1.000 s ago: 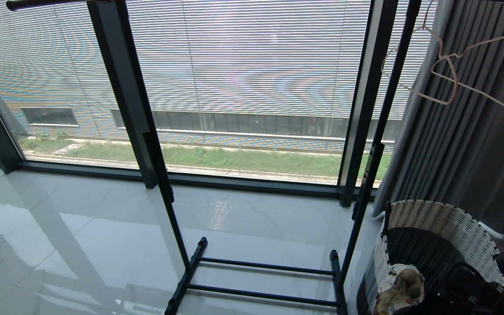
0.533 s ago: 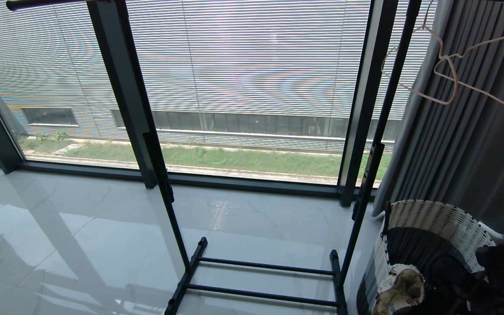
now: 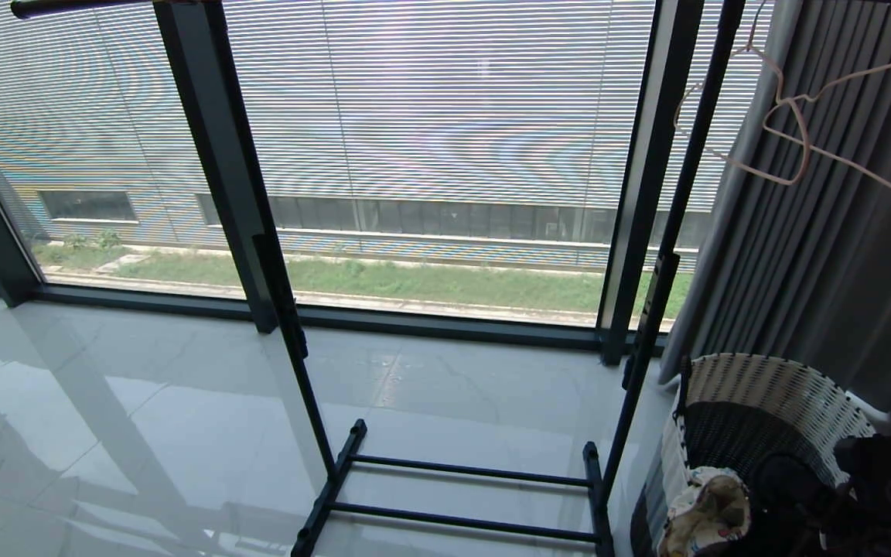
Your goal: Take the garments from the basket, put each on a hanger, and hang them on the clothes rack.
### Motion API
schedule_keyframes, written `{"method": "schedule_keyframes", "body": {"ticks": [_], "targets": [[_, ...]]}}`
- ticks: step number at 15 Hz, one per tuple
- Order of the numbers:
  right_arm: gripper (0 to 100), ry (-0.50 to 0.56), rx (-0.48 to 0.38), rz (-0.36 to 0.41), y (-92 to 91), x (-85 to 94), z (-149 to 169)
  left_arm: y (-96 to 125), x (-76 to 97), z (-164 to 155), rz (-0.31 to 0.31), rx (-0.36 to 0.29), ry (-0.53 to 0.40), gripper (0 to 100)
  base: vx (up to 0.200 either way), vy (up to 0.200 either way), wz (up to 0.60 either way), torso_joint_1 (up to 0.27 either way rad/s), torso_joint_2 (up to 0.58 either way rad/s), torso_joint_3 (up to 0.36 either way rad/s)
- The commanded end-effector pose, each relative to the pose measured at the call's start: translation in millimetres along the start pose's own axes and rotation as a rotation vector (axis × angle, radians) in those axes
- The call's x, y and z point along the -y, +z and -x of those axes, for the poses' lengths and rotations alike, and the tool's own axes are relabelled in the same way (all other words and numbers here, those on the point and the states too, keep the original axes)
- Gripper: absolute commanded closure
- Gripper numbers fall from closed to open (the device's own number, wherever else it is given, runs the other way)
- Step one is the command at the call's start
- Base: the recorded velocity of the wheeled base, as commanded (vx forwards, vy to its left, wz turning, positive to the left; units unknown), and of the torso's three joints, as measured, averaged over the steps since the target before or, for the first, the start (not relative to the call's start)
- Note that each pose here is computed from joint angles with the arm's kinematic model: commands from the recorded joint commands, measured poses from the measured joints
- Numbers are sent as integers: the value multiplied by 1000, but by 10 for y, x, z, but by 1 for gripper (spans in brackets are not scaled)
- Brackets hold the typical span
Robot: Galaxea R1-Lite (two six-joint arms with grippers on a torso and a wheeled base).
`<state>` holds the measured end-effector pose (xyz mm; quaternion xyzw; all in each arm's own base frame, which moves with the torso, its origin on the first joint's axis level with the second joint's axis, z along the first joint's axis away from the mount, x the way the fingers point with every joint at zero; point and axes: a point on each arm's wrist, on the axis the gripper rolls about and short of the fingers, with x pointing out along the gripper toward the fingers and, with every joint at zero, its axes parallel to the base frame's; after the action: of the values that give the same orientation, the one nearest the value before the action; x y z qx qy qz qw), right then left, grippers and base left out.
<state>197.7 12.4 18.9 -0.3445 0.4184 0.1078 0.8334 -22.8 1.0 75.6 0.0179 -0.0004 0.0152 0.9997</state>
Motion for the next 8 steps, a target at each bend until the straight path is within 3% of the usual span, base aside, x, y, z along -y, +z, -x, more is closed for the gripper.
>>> {"method": "schedule_keyframes", "body": {"ticks": [1,5,8], "targets": [[100,-27,36,-9,17,36,82,0,-1,0,4,0,5,0,0,0,0,0,0,0],[100,-109,143,-33,57,139,441,0,-1,0,27,0,5,0,0,0,0,0,0,0],[100,-139,189,-41,145,299,919,0,0,0,5,0,2,0,0,0,0,0,0,0]]}}
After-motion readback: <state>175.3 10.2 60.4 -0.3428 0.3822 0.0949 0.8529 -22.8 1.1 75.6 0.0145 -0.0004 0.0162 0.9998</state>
